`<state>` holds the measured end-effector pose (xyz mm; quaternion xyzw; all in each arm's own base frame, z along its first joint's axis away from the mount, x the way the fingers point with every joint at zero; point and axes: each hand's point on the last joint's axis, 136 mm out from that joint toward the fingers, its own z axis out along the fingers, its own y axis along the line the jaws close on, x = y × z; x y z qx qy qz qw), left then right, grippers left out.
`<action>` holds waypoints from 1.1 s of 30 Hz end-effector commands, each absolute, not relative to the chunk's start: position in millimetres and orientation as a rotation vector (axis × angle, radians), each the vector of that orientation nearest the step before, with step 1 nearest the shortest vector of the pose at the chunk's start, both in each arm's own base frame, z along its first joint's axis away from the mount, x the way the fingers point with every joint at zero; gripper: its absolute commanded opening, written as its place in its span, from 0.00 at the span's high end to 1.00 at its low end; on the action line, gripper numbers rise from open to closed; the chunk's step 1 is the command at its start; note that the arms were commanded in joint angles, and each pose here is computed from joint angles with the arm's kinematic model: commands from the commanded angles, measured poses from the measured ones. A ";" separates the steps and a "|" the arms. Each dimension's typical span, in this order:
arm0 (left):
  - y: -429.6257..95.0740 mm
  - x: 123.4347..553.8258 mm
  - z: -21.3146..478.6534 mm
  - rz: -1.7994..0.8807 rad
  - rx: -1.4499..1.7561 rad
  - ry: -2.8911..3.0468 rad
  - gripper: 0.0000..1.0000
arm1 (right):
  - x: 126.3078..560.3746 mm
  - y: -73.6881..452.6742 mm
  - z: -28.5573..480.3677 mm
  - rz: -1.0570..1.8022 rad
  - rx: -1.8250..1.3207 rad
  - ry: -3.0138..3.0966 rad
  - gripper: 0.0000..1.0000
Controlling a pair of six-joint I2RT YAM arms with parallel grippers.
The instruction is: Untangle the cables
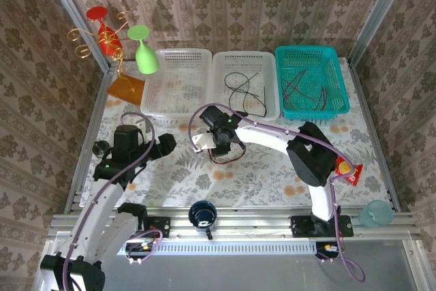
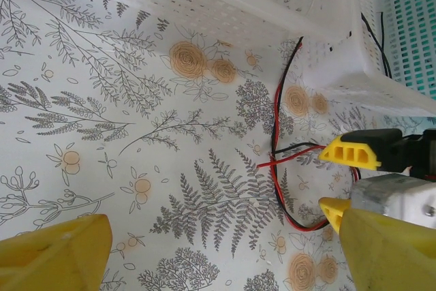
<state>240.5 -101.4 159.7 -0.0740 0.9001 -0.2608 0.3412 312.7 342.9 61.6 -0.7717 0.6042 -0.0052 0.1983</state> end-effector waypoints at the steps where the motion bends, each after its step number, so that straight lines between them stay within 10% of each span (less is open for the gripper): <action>1: -102.9 236.8 153.9 -0.691 -0.165 2.358 0.13 | 322.2 333.0 52.1 -0.092 -2.225 1.701 0.54; 33: -99.9 238.0 166.5 -0.703 -0.152 2.339 0.13 | 354.6 335.8 1.0 -0.209 -2.271 1.757 0.60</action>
